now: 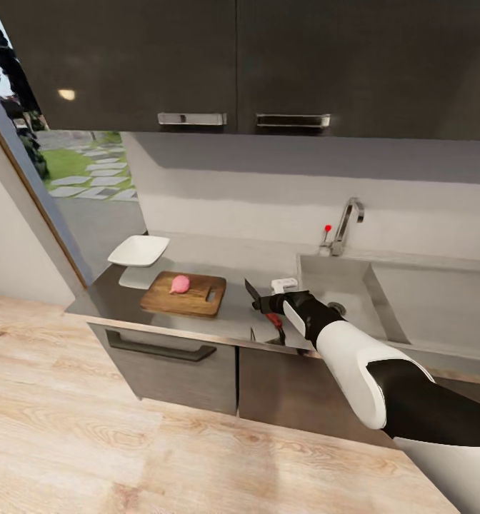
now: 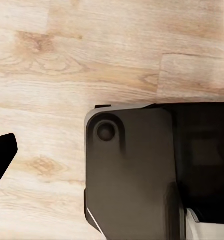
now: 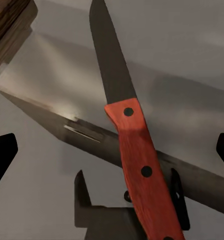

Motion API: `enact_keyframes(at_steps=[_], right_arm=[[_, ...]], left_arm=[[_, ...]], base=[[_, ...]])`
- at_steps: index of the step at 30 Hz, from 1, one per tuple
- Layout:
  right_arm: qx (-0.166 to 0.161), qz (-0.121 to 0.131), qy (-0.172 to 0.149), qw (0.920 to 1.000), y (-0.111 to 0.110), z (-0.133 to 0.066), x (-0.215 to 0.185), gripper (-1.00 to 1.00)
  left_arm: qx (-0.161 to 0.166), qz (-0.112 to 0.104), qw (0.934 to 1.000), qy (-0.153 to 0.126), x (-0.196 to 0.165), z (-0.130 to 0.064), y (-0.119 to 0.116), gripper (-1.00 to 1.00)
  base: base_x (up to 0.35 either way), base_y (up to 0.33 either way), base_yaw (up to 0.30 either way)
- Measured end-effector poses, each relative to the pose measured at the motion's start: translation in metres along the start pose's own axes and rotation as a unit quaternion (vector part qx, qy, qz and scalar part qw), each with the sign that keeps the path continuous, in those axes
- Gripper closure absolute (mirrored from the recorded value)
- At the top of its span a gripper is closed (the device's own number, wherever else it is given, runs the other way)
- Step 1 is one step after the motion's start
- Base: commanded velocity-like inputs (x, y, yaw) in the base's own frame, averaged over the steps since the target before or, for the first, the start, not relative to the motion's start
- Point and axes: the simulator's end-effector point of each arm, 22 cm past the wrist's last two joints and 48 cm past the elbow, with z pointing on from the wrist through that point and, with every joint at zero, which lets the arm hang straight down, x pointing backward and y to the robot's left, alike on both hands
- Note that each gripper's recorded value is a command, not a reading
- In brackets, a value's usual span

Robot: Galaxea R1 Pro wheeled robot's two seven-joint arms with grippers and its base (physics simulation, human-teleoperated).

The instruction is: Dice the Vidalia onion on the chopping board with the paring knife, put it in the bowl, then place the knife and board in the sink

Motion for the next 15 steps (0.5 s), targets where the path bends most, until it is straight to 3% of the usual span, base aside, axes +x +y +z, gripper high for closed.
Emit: enact_keyframes(at_steps=[15], right_arm=[[0.001, 0.000, 0.000, 1.0000, -0.0003, 0.0002, 0.0002, -1.00]], left_arm=[[0.000, 0.000, 1.0000, 0.000, 0.0000, 0.0000, 0.0001, -1.00]], base=[[0.039, -0.061, 0.001]])
